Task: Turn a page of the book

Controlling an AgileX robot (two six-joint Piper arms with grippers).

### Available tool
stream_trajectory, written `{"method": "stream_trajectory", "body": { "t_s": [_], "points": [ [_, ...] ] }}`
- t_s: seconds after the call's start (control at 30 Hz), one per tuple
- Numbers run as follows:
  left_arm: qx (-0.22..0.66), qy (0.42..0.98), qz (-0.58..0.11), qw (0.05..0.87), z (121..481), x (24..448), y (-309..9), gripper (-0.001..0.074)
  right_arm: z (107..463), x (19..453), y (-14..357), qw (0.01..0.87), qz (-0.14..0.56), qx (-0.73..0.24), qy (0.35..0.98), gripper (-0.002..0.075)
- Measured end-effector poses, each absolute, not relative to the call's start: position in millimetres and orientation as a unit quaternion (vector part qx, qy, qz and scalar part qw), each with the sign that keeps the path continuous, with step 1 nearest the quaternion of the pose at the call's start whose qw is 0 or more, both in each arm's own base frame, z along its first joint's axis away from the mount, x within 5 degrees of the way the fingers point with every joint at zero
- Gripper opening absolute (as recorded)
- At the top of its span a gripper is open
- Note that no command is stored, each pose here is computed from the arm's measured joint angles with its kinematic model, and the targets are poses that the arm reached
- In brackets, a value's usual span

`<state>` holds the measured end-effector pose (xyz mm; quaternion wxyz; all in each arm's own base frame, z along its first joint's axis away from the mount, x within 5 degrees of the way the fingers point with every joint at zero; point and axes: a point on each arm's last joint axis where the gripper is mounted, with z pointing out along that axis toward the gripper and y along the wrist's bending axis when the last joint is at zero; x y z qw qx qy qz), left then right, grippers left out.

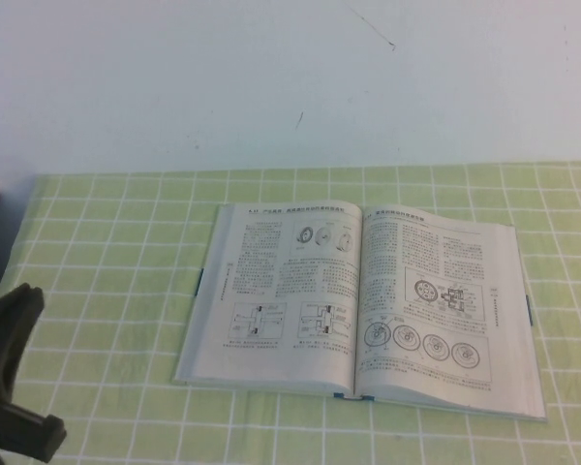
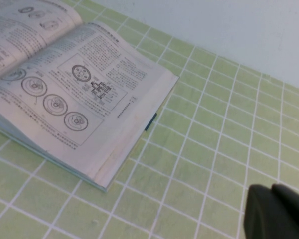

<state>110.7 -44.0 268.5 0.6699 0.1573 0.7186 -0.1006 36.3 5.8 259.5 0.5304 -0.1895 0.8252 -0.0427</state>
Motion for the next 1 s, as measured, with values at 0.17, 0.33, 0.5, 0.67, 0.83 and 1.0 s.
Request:
{"method": "stream_trajectory", "body": {
  "t_s": [0.17, 0.33, 0.5, 0.67, 0.83, 1.0],
  "points": [
    [0.125, 0.672, -0.066, 0.727, 259, 97, -29, -0.0004, 259, 36, 6, 0.53, -0.043, -0.189, 0.825, -0.0003],
    [0.115, 0.679, -0.012, 0.725, 251, 94, -18, -0.0004, 259, 36, 6, 0.53, -0.043, -0.189, 0.825, -0.0003],
    [0.092, 0.707, 0.022, 0.7, 245, 92, -9, -0.0004, 259, 36, 6, 0.53, -0.043, -0.189, 0.825, -0.0003],
    [0.051, 0.732, 0.031, 0.679, 237, 87, -2, -0.0004, 259, 36, 6, 0.53, -0.043, -0.189, 0.825, -0.0003],
    [0.016, 0.737, 0.019, 0.675, 215, 76, 1, -0.0004, 259, 36, 6, 0.53, -0.043, -0.189, 0.825, -0.0003],
    [0.009, 0.733, 0.01, 0.68, 196, 66, 0, -0.0004, 259, 36, 6, 0.53, -0.043, -0.189, 0.825, -0.0003]
  ]
}}
